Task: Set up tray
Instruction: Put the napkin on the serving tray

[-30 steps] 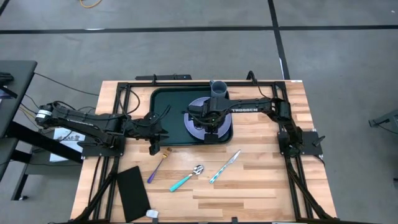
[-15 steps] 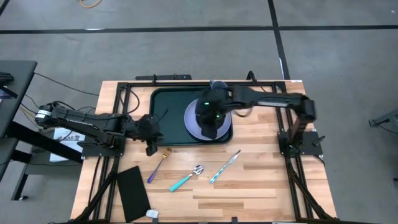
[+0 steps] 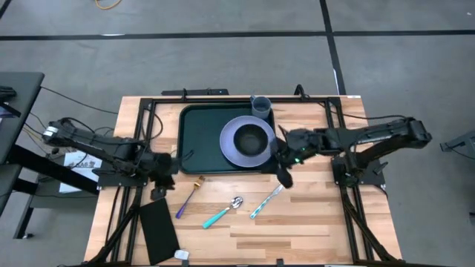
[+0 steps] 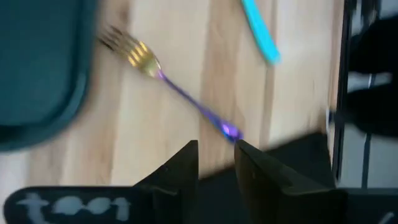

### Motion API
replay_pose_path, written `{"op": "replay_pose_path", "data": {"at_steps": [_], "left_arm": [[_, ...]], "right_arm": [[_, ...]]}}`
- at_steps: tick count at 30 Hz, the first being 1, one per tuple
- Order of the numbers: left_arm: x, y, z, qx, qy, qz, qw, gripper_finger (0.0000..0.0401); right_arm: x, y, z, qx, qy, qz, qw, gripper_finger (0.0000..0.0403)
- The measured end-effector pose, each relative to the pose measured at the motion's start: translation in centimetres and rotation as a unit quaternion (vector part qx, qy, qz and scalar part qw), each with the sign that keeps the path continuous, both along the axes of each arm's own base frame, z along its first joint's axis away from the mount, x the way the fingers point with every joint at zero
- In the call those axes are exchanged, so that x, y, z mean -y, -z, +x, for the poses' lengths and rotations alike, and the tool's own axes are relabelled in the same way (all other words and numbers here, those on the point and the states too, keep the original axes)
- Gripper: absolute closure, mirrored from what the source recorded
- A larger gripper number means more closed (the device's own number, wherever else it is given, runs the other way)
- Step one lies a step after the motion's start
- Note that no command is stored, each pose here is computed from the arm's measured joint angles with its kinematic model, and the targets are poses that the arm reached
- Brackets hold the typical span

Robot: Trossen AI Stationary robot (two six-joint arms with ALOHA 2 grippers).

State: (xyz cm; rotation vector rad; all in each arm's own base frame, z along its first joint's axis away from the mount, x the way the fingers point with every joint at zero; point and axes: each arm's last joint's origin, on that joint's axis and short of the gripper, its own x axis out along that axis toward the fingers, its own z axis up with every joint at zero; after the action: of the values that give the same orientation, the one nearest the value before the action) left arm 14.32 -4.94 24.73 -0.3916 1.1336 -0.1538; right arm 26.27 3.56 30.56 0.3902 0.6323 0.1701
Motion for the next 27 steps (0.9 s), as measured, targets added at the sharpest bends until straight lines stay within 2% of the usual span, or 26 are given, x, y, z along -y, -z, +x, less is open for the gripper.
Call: {"op": "replay_pose_path", "data": {"at_steps": [4, 8, 18, 21, 27], "left_arm": [[1.9, 0.4, -0.7, -0.054, 0.043, 0.011, 0.998, 0.0310], [3.7, 1.5, -1.0, -0.110, 0.056, 0.044, 0.991, 0.0310], [7.0, 4.4, -1.1, -0.173, 0.058, 0.137, 0.974, 0.0307], [7.5, 5.0, -1.0, -0.195, 0.035, 0.143, 0.970, 0.0295], [7.9, 6.4, -0.9, -0.187, 0.007, 0.120, 0.975, 0.0247]], "right_arm": [[-1.6, 1.2, -0.5, -0.054, -0.012, -0.024, 0.998, 0.0343], [-3.0, 2.2, 0.1, -0.071, -0.019, -0.027, 0.997, 0.0343], [-4.6, 3.3, 1.6, -0.066, -0.022, -0.002, 0.998, 0.0343], [-4.7, 3.0, 1.7, -0.057, -0.020, 0.004, 0.998, 0.0343], [-4.7, 3.0, 1.6, -0.056, -0.018, 0.008, 0.998, 0.0343]]}}
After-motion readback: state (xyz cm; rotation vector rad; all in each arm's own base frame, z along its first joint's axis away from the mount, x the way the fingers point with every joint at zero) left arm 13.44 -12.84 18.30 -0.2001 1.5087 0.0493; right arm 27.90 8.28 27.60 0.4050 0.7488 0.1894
